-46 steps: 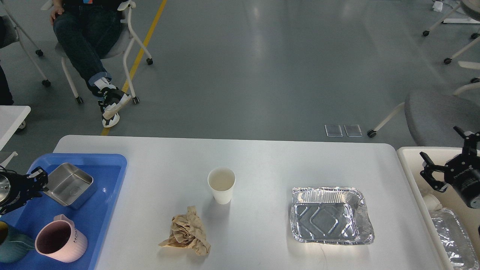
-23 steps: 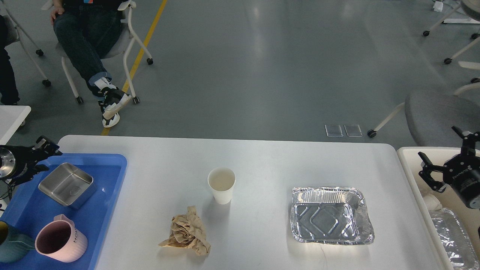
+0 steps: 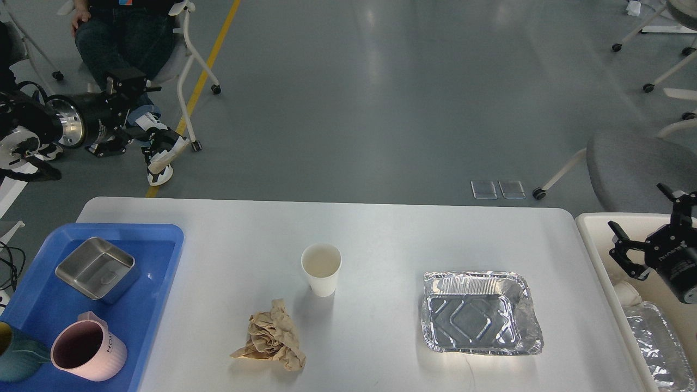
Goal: Tidy desktop
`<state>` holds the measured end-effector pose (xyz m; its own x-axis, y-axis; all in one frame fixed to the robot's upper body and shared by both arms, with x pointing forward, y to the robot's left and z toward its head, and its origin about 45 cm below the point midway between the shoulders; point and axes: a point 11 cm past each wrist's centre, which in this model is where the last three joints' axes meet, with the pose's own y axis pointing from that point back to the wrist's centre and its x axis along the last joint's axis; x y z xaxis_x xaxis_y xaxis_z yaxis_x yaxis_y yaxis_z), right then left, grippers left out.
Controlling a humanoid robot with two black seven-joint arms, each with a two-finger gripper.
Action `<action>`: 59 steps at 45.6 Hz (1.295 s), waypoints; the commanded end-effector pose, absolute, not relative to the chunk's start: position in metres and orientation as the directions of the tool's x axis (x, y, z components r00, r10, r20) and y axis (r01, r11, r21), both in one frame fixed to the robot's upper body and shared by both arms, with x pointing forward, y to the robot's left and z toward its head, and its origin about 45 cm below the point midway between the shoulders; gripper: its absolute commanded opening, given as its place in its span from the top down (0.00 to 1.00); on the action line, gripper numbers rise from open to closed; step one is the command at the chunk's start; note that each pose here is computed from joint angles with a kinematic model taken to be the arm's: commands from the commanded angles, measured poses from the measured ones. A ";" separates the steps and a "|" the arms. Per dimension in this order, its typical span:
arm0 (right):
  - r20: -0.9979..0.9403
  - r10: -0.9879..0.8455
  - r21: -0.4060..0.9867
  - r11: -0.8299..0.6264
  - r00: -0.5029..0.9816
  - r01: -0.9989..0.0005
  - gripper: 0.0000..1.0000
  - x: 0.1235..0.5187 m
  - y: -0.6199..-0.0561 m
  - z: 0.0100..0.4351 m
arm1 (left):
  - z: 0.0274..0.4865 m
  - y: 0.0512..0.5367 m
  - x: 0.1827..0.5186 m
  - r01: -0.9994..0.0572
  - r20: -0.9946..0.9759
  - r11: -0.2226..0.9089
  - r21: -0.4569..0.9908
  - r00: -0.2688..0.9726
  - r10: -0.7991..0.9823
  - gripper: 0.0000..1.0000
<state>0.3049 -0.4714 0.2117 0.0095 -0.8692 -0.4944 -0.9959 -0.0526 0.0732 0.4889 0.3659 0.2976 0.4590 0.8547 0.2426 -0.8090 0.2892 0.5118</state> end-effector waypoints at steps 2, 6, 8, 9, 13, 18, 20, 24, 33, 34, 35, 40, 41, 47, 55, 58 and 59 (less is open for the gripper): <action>-0.495 -0.869 0.075 -0.053 0.009 -0.996 0.00 0.304 -0.472 0.211 | 0.312 0.316 0.501 -0.823 -0.062 0.457 0.338 0.465 0.883 0.00; -0.492 -0.870 0.077 -0.054 0.010 -0.996 0.00 0.304 -0.472 0.211 | 0.296 0.306 0.496 -0.823 -0.249 0.500 0.269 0.442 0.862 0.00; -0.492 -0.870 0.078 -0.053 0.008 -0.996 0.00 0.304 -0.472 0.211 | 0.292 0.304 0.495 -0.831 -0.325 0.507 0.227 0.427 0.844 0.00; -0.492 -0.870 0.075 -0.055 0.011 -0.996 0.00 0.305 -0.471 0.212 | 0.293 0.303 0.494 -0.835 -0.360 0.512 0.202 0.423 0.831 0.00; -0.491 -0.871 0.077 -0.055 0.010 -0.996 0.00 0.305 -0.472 0.211 | 0.275 0.294 0.487 -0.839 -0.510 0.530 0.123 0.404 0.759 0.00; -0.491 -0.871 0.080 -0.057 0.010 -0.995 0.00 0.305 -0.471 0.211 | 0.261 0.285 0.480 -0.854 -0.663 0.520 0.008 0.385 0.642 0.00; -0.491 -0.871 0.082 -0.059 0.012 -0.995 0.00 0.304 -0.471 0.210 | 0.253 0.278 0.476 -0.858 -0.725 0.511 -0.052 0.384 0.572 0.00; -0.493 -0.870 0.093 -0.059 0.005 -0.994 0.00 0.300 -0.471 0.205 | 0.229 0.272 0.464 -0.874 -0.805 0.477 -0.088 0.345 0.483 0.00; -0.501 -0.865 0.091 -0.065 0.011 -0.994 0.00 0.296 -0.471 0.203 | 0.199 0.266 0.451 -0.919 -0.916 0.373 -0.129 0.254 0.309 0.00; -0.501 -0.865 0.090 -0.064 0.011 -0.994 0.00 0.296 -0.471 0.203 | 0.196 0.263 0.450 -0.920 -0.922 0.371 -0.128 0.248 0.297 0.00; -0.502 -0.865 0.090 -0.064 0.010 -0.994 0.00 0.296 -0.471 0.203 | 0.192 0.261 0.448 -0.921 -0.929 0.365 -0.132 0.244 0.279 0.00; -0.502 -0.864 0.088 -0.069 0.015 -0.994 0.00 0.296 -0.470 0.203 | 0.181 0.250 0.441 -0.930 -0.953 0.339 -0.145 0.223 0.205 0.00; -0.503 -0.864 0.085 -0.073 0.020 -0.994 0.00 0.296 -0.470 0.203 | 0.179 0.250 0.440 -0.933 -0.956 0.330 -0.145 0.218 0.198 0.00; -0.501 -0.864 0.077 -0.088 0.038 -0.993 0.00 0.296 -0.468 0.206 | 0.176 0.256 0.438 -0.949 -0.967 0.273 -0.159 0.205 0.151 0.00; -0.496 -0.865 0.072 -0.127 0.074 -0.989 0.00 0.296 -0.461 0.207 | 0.163 0.258 0.430 -0.954 -0.973 0.269 -0.131 0.177 0.151 0.00; -0.467 -0.880 0.104 -0.154 0.089 -0.983 0.00 0.289 -0.462 0.203 | 0.162 0.259 0.430 -0.954 -0.973 0.272 -0.127 0.174 0.154 0.00; -0.452 -0.887 0.122 -0.162 0.091 -0.979 0.00 0.286 -0.464 0.201 | 0.162 0.260 0.429 -0.954 -0.972 0.274 -0.124 0.172 0.159 0.00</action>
